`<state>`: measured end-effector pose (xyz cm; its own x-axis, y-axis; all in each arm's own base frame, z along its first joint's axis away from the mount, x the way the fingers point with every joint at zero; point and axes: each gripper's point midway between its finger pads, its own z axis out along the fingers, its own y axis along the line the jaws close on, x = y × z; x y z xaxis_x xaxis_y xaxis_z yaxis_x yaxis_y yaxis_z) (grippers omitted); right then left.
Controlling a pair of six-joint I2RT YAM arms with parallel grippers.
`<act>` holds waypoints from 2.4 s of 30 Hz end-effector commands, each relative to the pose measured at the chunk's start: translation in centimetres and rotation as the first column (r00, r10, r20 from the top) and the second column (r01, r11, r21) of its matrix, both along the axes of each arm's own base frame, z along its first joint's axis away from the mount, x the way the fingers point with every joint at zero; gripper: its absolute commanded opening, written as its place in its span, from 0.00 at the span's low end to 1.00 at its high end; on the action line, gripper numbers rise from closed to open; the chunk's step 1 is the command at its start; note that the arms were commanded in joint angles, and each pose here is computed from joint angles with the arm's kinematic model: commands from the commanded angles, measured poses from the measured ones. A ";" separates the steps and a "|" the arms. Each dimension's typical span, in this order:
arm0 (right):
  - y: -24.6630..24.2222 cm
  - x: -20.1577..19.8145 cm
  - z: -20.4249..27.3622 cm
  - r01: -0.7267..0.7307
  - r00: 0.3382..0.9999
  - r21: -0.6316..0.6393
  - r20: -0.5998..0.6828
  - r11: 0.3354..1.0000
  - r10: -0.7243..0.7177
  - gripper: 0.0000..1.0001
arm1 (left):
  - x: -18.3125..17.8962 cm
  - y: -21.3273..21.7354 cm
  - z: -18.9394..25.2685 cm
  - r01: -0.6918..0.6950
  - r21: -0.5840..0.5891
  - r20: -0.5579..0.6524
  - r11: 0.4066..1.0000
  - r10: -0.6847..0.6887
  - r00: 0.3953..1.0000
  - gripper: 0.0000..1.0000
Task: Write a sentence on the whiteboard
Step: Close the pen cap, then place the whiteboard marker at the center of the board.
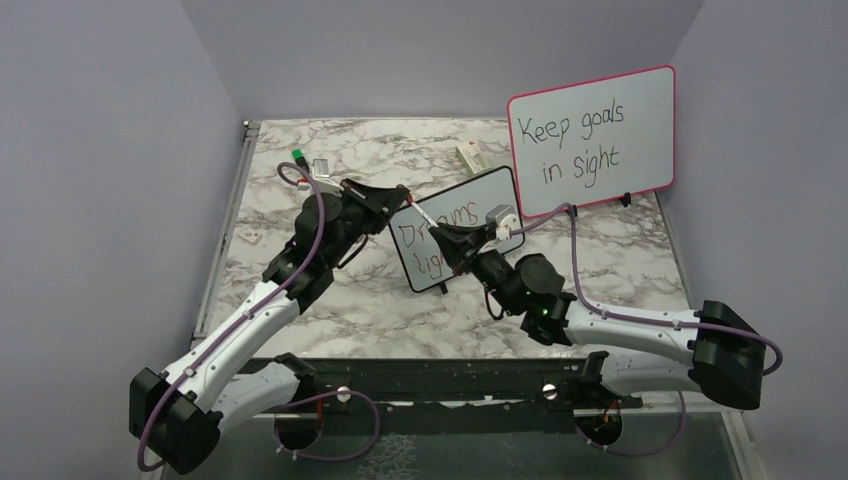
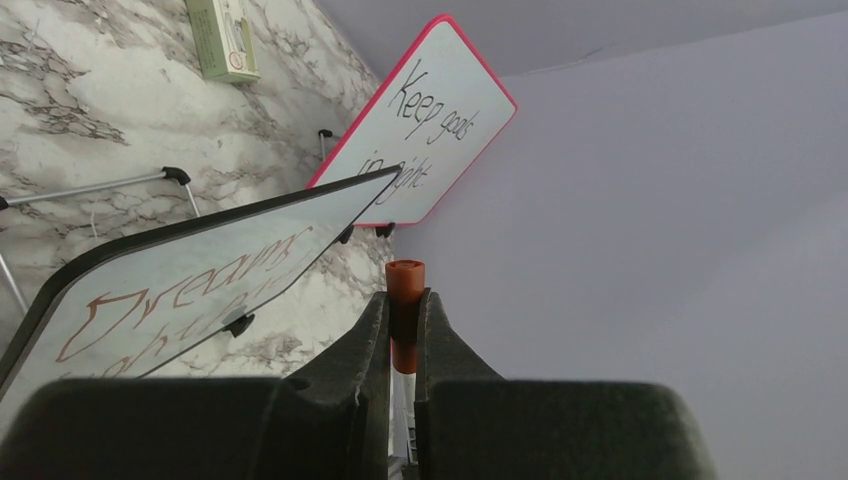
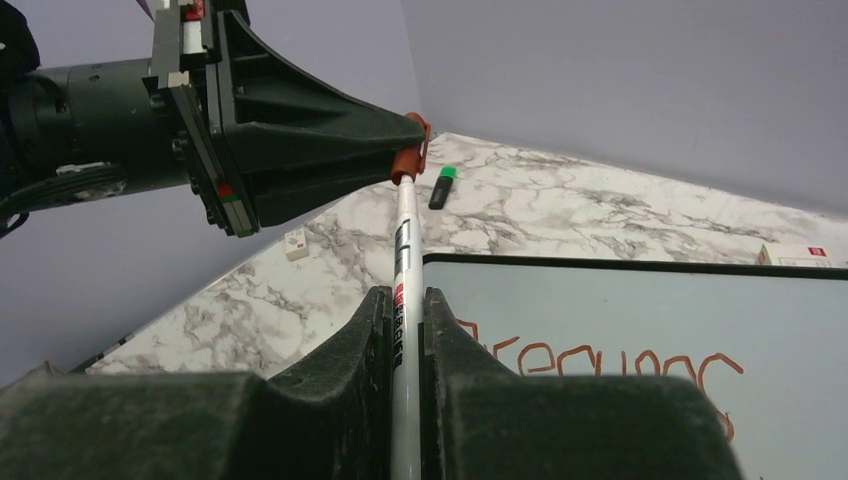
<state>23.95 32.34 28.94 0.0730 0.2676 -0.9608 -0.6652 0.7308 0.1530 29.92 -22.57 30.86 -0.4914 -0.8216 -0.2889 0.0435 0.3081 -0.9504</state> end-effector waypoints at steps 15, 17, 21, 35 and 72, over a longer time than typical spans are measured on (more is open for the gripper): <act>-0.6 2.3 3.2 0.144 0.986 0.168 0.056 0.975 -0.155 0.01 | -2.7 -3.1 0.4 0.108 -0.100 0.011 0.989 -0.108 0.994 0.00; -0.3 2.5 3.4 0.148 0.985 0.178 0.057 0.973 -0.160 0.01 | -3.1 -3.3 0.3 0.117 -0.103 0.013 0.988 -0.116 0.993 0.00; 0.3 2.5 3.8 0.126 0.987 0.205 0.068 0.971 -0.142 0.01 | -3.9 -3.9 0.1 0.146 -0.109 0.031 0.983 -0.144 0.989 0.00; 0.2 1.8 3.7 0.054 0.998 0.402 -0.031 0.914 -0.045 0.01 | -5.6 -5.3 -0.4 0.215 -0.119 0.060 0.969 -0.209 0.976 0.00; -14.0 -6.9 -19.0 0.221 0.650 -0.188 -0.703 0.957 -0.288 0.01 | -9.7 14.0 -4.9 -0.278 0.677 0.330 0.682 0.057 0.942 0.99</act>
